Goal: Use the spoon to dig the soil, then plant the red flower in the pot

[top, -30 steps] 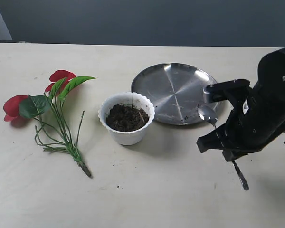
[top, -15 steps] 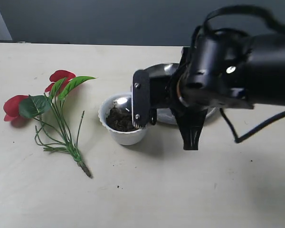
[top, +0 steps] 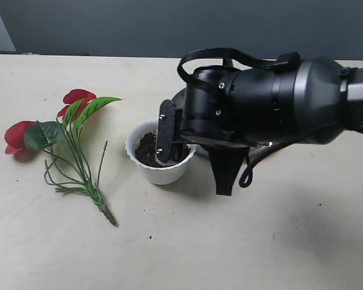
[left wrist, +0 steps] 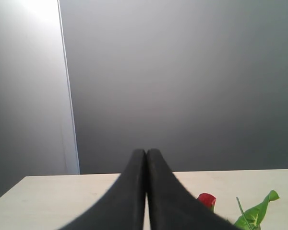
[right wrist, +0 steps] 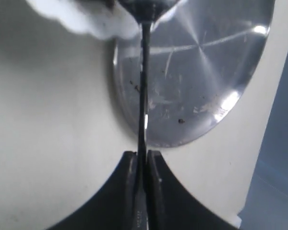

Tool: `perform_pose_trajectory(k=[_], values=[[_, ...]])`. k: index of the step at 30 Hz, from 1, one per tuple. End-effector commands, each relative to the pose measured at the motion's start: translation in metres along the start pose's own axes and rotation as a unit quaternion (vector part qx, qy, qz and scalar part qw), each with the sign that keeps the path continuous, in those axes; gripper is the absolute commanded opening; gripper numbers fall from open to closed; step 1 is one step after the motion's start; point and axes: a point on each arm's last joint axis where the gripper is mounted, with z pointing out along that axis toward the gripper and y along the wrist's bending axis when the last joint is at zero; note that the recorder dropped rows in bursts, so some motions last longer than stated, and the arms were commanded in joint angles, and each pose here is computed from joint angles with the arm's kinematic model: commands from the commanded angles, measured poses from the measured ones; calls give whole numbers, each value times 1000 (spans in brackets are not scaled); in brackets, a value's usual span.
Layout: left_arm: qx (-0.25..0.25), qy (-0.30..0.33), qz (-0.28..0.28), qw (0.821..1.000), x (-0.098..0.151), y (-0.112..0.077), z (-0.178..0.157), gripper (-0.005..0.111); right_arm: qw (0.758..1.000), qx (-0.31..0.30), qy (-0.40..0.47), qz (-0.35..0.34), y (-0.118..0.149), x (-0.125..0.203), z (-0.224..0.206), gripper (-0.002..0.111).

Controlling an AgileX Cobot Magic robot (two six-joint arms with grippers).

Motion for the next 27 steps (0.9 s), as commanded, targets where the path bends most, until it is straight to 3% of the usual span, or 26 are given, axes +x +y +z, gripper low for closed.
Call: perform_pose_trajectory(k=[1, 6, 9, 11, 16, 21, 24, 27], values=[[4, -5, -5, 1000, -2, -1, 0, 0, 1000, -8, 11, 3, 7, -6, 11, -1], [4, -5, -5, 1000, -2, -1, 0, 0, 997, 17, 57, 52, 2, 3, 10, -1], [4, -5, -5, 1000, -2, -1, 0, 0, 997, 23, 28, 74, -4, 5, -2, -1], [4, -5, -5, 1000, -2, -1, 0, 0, 991, 40, -3, 129, -15, 9, -7, -1], [4, -5, -5, 1000, -2, -1, 0, 0, 953, 22, -86, 289, -51, 25, 8, -1], [4, -5, -5, 1000, -2, -1, 0, 0, 908, -33, -97, 407, -75, 49, 43, -1], [4, -5, -5, 1000, -2, -1, 0, 0, 887, -50, -93, 450, -86, 55, 61, -1], [4, -5, -5, 1000, -2, -1, 0, 0, 885, -56, -87, 454, -91, 50, 76, -1]])
